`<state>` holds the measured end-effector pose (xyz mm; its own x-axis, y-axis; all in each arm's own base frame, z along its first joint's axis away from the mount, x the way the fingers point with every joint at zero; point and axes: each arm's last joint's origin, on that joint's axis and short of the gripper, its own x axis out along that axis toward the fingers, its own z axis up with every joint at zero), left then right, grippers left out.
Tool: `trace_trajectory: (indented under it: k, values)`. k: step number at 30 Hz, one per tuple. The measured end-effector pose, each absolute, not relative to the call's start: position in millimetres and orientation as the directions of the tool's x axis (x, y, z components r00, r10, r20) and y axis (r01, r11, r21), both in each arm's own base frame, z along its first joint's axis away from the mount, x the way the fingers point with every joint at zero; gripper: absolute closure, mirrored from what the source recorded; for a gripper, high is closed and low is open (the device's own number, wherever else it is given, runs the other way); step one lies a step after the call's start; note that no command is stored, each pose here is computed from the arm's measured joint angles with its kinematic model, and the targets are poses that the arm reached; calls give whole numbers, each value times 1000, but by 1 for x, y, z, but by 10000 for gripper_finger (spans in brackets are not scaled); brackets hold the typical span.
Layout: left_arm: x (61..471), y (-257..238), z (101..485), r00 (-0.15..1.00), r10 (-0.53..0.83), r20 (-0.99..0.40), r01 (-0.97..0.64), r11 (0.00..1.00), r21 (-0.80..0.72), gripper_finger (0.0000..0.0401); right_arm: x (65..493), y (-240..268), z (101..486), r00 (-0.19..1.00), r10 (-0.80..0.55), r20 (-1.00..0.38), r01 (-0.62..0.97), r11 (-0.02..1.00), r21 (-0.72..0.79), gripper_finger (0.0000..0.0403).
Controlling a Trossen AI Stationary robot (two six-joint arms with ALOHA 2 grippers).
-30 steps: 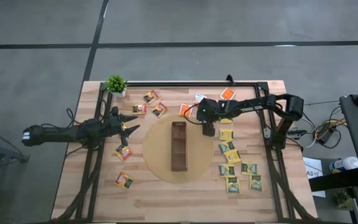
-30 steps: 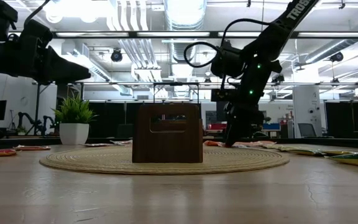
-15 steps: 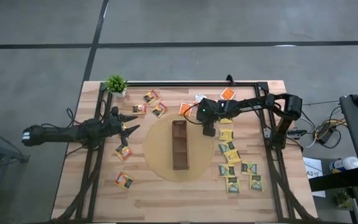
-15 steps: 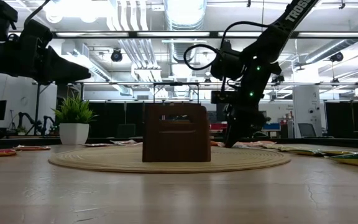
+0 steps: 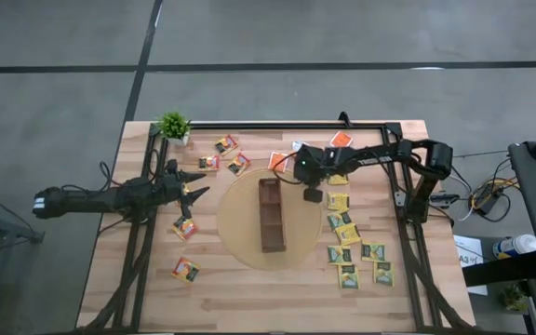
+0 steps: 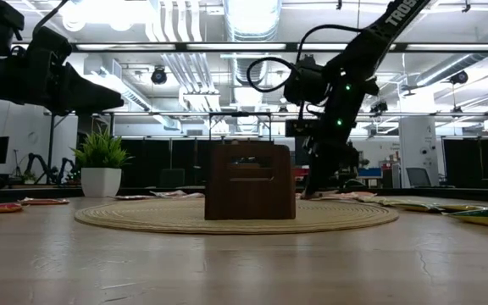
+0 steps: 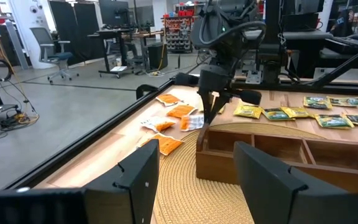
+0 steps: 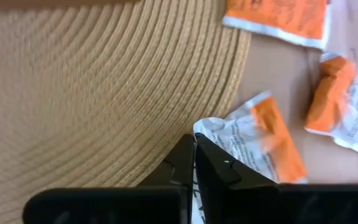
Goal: Pick & Place Tea
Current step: Put the white tea bag into the bottom section of the wooden organizer
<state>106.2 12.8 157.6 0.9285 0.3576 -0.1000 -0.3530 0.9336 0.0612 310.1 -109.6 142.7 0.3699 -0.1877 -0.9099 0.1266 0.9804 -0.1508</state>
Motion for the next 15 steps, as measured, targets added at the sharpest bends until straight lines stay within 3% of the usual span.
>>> trace_trajectory:
  k: [8, 15]
  values:
    - [106, 13, 158, 928, 358, -100, -353, 934, 61, 199, 315, -108, 163, 364, -180, -914, 201, 973, -112, 394]
    - [106, 13, 158, 929, 357, -100, -353, 934, 61, 199, 307, -98, 190, 442, -193, -876, 223, 970, -101, 394]
